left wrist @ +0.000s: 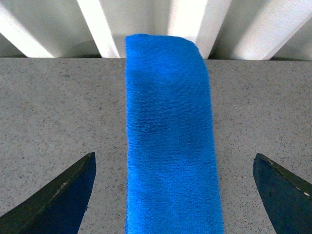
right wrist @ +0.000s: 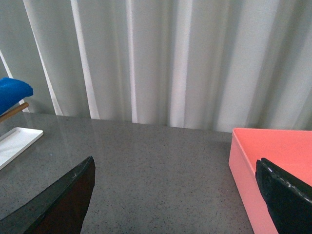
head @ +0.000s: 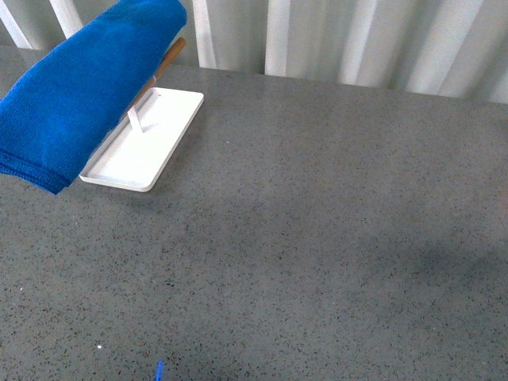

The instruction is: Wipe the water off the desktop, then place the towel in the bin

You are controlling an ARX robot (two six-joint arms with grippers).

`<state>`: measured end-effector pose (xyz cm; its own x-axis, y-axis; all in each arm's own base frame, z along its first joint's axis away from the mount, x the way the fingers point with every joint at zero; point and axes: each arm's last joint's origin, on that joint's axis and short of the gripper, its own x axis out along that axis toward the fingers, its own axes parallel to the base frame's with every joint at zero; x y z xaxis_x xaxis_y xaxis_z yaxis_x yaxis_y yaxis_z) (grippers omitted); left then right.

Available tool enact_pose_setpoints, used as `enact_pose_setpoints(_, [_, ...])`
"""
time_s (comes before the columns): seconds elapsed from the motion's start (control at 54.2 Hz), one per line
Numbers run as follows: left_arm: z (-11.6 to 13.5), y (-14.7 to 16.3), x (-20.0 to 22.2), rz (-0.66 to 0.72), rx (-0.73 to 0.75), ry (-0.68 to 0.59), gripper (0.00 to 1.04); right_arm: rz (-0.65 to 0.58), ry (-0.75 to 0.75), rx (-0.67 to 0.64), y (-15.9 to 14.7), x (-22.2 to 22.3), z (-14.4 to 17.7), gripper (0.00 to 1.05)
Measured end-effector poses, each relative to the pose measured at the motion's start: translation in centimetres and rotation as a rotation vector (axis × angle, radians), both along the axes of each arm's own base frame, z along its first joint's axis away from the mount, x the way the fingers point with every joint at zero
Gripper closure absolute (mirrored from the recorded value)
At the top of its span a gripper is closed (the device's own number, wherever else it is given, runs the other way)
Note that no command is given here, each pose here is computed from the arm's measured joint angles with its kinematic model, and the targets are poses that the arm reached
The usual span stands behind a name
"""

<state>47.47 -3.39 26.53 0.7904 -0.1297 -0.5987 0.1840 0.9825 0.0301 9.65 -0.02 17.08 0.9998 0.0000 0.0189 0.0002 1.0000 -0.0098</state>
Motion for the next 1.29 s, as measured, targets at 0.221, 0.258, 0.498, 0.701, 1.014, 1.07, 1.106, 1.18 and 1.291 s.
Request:
enact_pose_setpoints(0.221, [-1.6, -0.8, 1.2, 0.002, 0.076, -0.064, 0.07, -0.001, 0.0, 0.0, 0.0, 0.0, 0.0, 0.07])
enact_pose_setpoints(0.258, [-2.1, -0.6, 1.4, 0.016, 0.088, -0.069, 0.07, -0.001, 0.0, 0.0, 0.0, 0.0, 0.0, 0.07])
enact_pose_setpoints(0.498, [-5.4, 1.5, 1.9, 0.08, 0.104, -0.035, 0.07, -0.001, 0.0, 0.0, 0.0, 0.0, 0.0, 0.07])
enact_pose_setpoints(0.701, [-7.2, 1.9, 1.6, 0.086, 0.073, 0.005, 0.07, 0.0, 0.0, 0.0, 0.0, 0.0, 0.0, 0.07])
enact_pose_setpoints(1.014, [-8.5, 1.1, 1.8, 0.058, 0.023, 0.048, 0.07, 0.0, 0.0, 0.0, 0.0, 0.0, 0.0, 0.07])
enact_pose_setpoints(1.07, [-8.8, 1.0, 2.0, 0.058, 0.023, 0.053, 0.07, -0.001, 0.0, 0.0, 0.0, 0.0, 0.0, 0.07])
enact_pose_setpoints(1.106, [-8.8, 1.0, 2.1, 0.058, 0.023, 0.055, 0.07, -0.001, 0.0, 0.0, 0.0, 0.0, 0.0, 0.07])
enact_pose_setpoints(1.18, [-8.9, 1.0, 2.1, 0.06, 0.026, 0.055, 0.07, -0.001, 0.0, 0.0, 0.0, 0.0, 0.0, 0.07])
enact_pose_setpoints(1.291, [-8.8, 1.0, 2.2, 0.06, 0.036, 0.051, 0.25, -0.001, 0.0, 0.0, 0.0, 0.0, 0.0, 0.07])
